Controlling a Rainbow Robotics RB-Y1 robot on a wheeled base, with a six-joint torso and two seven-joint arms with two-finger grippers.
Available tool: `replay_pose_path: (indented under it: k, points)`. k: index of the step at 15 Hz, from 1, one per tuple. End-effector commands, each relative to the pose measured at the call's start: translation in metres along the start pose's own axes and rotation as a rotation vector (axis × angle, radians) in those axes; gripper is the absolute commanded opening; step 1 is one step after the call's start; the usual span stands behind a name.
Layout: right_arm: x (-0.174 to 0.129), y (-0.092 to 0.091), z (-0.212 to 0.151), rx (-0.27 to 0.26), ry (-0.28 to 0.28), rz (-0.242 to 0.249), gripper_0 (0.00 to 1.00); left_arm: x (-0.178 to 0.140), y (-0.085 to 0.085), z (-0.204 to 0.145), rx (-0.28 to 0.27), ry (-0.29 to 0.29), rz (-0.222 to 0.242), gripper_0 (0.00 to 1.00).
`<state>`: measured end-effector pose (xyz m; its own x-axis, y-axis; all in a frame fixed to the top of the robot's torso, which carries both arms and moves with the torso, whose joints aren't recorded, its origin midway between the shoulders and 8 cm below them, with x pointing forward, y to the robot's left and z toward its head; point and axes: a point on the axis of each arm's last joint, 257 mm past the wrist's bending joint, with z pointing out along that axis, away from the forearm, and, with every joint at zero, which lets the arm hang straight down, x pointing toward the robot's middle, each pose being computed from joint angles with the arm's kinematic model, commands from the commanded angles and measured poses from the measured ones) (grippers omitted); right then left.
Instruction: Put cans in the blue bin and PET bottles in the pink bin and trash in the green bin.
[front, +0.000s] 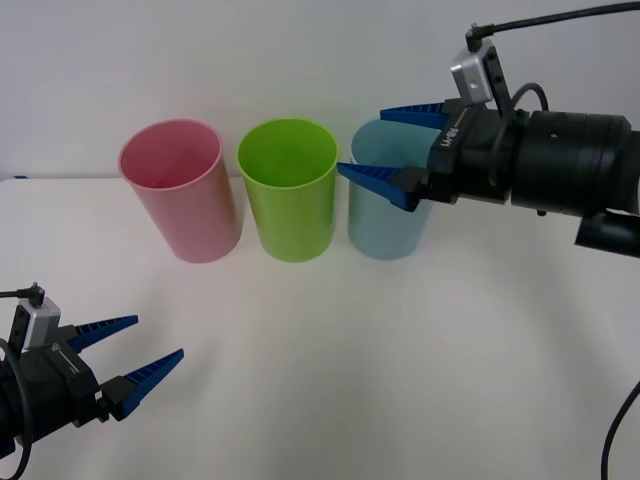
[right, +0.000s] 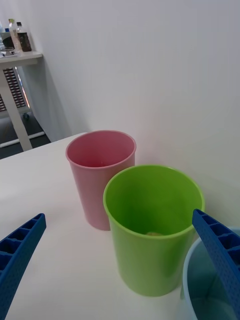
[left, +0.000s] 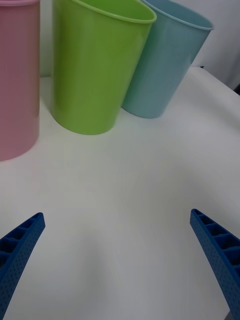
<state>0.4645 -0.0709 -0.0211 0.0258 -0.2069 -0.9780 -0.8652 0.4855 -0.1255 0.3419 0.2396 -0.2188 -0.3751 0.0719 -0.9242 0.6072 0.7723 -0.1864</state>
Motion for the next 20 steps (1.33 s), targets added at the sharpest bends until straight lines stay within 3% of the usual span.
replay_pose_path:
  k: [1, 4, 12, 15, 20]
  points:
    - [0.028, 0.009, -0.030, 0.011, -0.004, -0.032, 1.00, 0.000, 0.000, 0.000, 0.000, 0.000, 0.000, 1.00]
    - [0.059, 0.021, -0.056, 0.029, 0.008, -0.040, 1.00, 0.000, 0.000, 0.000, 0.000, 0.000, 0.000, 1.00]
    - [0.150, 0.048, -0.131, 0.021, 0.171, 0.027, 1.00, 0.000, 0.000, 0.000, 0.000, 0.000, 0.000, 1.00]
    - [0.176, 0.058, -0.148, 0.030, 0.216, 0.050, 1.00, 0.000, 0.000, 0.000, 0.000, 0.000, 0.000, 1.00]
    - [0.211, 0.068, -0.158, 0.038, 0.306, 0.042, 1.00, 0.000, 0.000, 0.000, 0.000, 0.000, 0.000, 1.00]
